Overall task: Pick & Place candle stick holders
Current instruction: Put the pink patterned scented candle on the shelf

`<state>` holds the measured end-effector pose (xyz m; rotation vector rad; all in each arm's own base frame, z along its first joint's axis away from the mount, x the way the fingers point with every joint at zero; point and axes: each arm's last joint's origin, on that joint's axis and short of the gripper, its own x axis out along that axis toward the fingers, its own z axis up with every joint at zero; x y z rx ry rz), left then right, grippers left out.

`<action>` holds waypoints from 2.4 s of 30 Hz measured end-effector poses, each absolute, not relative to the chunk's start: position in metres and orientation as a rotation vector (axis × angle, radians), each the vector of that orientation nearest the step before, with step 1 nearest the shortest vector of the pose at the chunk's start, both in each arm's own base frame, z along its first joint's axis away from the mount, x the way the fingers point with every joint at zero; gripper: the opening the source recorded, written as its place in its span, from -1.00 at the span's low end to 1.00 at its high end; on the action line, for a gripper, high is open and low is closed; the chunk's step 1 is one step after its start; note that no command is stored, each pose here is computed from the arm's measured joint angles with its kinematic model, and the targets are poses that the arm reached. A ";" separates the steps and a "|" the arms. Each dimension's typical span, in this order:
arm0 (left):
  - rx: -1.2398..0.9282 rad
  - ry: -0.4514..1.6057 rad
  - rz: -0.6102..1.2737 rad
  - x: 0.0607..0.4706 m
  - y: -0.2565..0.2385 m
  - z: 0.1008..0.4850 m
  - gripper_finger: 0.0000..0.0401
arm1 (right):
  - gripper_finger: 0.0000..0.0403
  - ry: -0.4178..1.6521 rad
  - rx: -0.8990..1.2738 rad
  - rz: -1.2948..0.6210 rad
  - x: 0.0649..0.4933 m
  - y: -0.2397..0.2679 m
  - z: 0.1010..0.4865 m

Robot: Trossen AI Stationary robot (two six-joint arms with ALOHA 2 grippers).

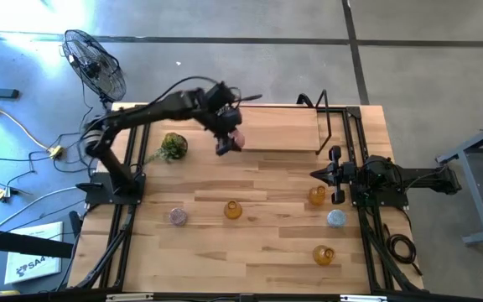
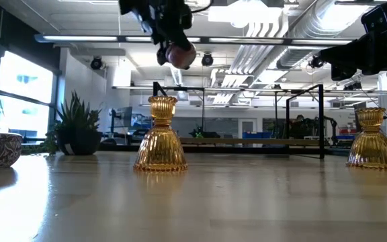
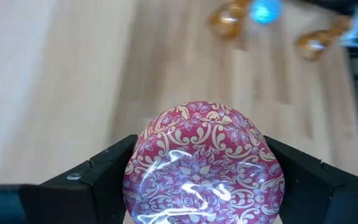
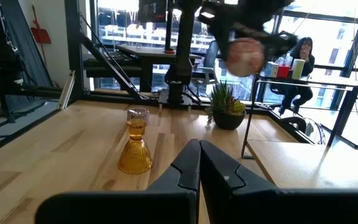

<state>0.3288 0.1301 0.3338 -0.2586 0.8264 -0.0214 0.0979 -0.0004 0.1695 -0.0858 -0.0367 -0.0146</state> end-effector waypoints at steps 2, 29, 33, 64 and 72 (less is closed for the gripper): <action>-0.262 0.892 0.014 0.335 0.140 0.336 0.47 | -1.00 -0.037 -0.086 -0.014 0.098 0.000 0.170; -0.162 1.157 0.101 0.392 0.181 0.282 0.50 | -1.00 -0.037 -0.086 -0.015 0.098 0.000 0.169; -0.174 1.170 0.089 0.397 0.183 0.271 0.50 | -1.00 -0.037 -0.086 -0.015 0.098 0.000 0.169; -0.145 1.325 0.145 0.403 0.200 0.224 0.51 | -1.00 -0.028 -0.086 -0.018 0.098 -0.001 0.169; -0.176 1.321 0.140 0.401 0.204 0.219 0.52 | -1.00 -0.029 -0.086 -0.018 0.098 -0.001 0.169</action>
